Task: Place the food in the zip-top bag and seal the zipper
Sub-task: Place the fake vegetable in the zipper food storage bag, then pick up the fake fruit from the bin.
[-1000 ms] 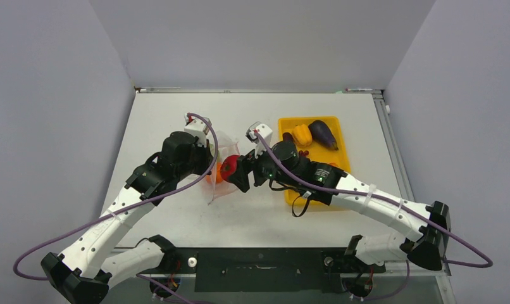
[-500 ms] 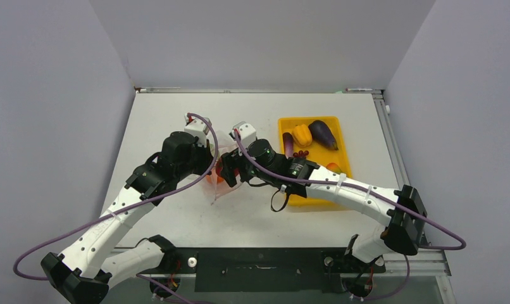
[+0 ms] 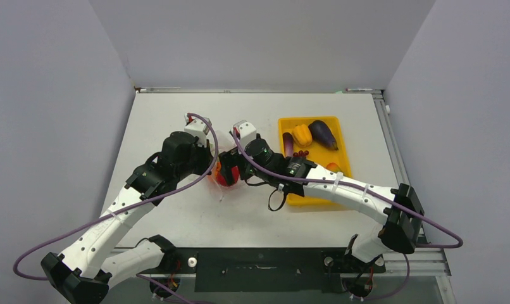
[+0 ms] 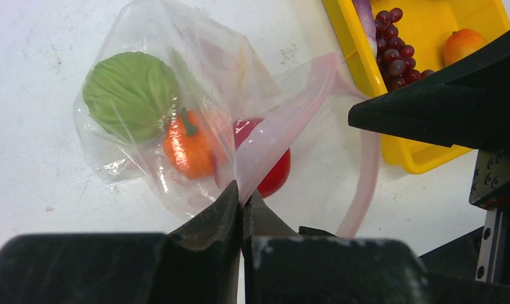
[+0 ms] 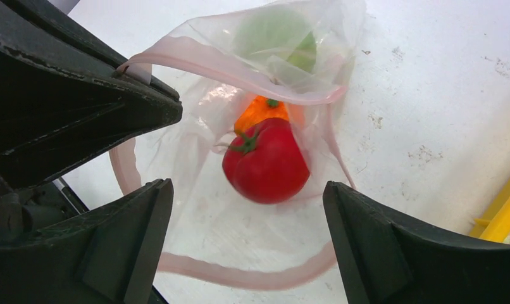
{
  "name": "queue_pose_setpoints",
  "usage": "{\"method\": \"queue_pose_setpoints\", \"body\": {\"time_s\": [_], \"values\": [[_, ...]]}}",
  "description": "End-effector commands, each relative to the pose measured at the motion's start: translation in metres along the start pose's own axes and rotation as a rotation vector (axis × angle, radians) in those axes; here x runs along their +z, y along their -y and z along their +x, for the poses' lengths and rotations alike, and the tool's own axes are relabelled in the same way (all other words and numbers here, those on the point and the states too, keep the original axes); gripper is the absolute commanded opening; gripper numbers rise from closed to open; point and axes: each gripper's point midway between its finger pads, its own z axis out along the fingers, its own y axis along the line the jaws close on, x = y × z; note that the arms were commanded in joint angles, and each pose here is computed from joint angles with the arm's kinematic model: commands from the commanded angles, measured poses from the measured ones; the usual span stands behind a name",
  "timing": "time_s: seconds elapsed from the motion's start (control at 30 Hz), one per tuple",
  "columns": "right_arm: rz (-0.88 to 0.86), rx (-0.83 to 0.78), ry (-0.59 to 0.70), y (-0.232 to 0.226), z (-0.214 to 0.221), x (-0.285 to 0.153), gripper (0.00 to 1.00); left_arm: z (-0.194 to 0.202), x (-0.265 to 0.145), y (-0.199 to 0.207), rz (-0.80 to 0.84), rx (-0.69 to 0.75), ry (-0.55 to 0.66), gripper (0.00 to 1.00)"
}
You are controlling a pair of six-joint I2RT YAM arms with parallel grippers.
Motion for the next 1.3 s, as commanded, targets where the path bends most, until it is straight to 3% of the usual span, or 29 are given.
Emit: {"method": "queue_pose_setpoints", "body": {"time_s": [0.0, 0.37, 0.8, 1.27], "values": [[-0.010, 0.022, 0.125, -0.005, -0.036, -0.020, 0.94, -0.015, 0.000, 0.004, 0.020, 0.005, 0.049, 0.00], [0.024, 0.051, 0.211, 0.010, -0.049, -0.059, 0.95, -0.014, 0.001, 0.004, 0.016, 0.005, 0.045, 0.00], [0.348, 0.040, 0.226, 0.086, -0.038, -0.110, 0.94, -0.013, 0.002, 0.004, 0.016, 0.006, 0.041, 0.00], [0.693, 0.106, 0.055, 0.199, 0.030, -0.130, 0.92, -0.013, 0.002, 0.004, 0.019, 0.007, 0.039, 0.00]]}}
